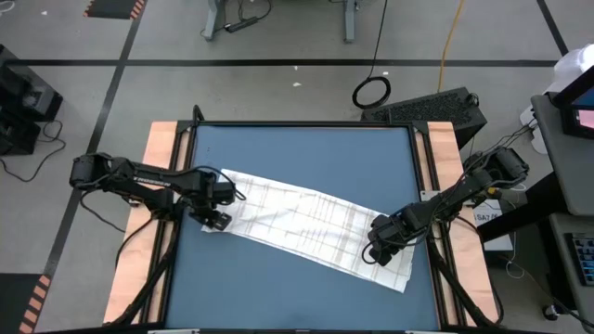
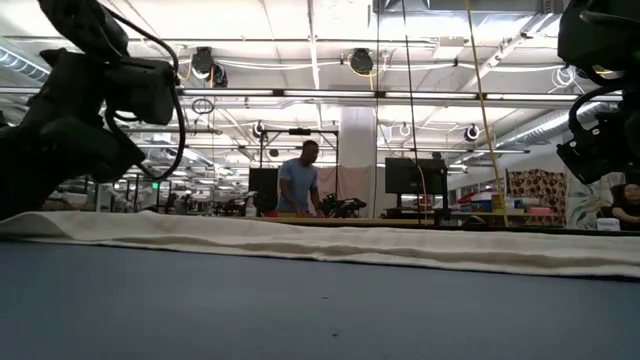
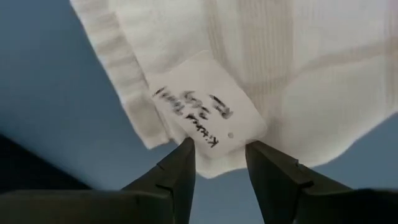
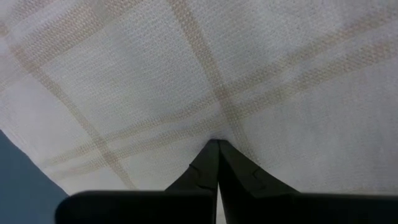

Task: Roll towel into tight, uniform cylinder
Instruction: Roll the white towel

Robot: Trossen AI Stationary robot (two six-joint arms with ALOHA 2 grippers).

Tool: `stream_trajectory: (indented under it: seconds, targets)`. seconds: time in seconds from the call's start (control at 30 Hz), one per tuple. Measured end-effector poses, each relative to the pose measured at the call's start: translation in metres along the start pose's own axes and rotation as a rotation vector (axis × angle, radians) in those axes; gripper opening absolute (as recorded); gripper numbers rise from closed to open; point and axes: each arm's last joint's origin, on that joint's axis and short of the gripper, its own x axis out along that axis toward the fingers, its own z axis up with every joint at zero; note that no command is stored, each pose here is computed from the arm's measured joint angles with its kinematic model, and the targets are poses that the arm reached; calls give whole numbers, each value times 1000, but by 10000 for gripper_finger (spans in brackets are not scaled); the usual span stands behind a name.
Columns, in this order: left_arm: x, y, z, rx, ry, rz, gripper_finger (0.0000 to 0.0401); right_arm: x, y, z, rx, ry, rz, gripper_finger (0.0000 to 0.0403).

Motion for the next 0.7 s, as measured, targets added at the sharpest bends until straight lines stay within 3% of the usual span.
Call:
stream_trajectory:
  seconds: [0.13,0.37,0.53,0.7]
  targets:
    - [3,0,2,22,-36,-6,118,0,0,0,0,-1,1,0]
    - [3,1,1,25,-30,6,10,0,0,0,1,-2,2,0]
    - [-20,-1,-6,52,-20,72,6,0,0,0,0,-1,2,0]
    - [-43,-6,-9,95,-105,110,3,0,0,0,-22,-1,2,0]
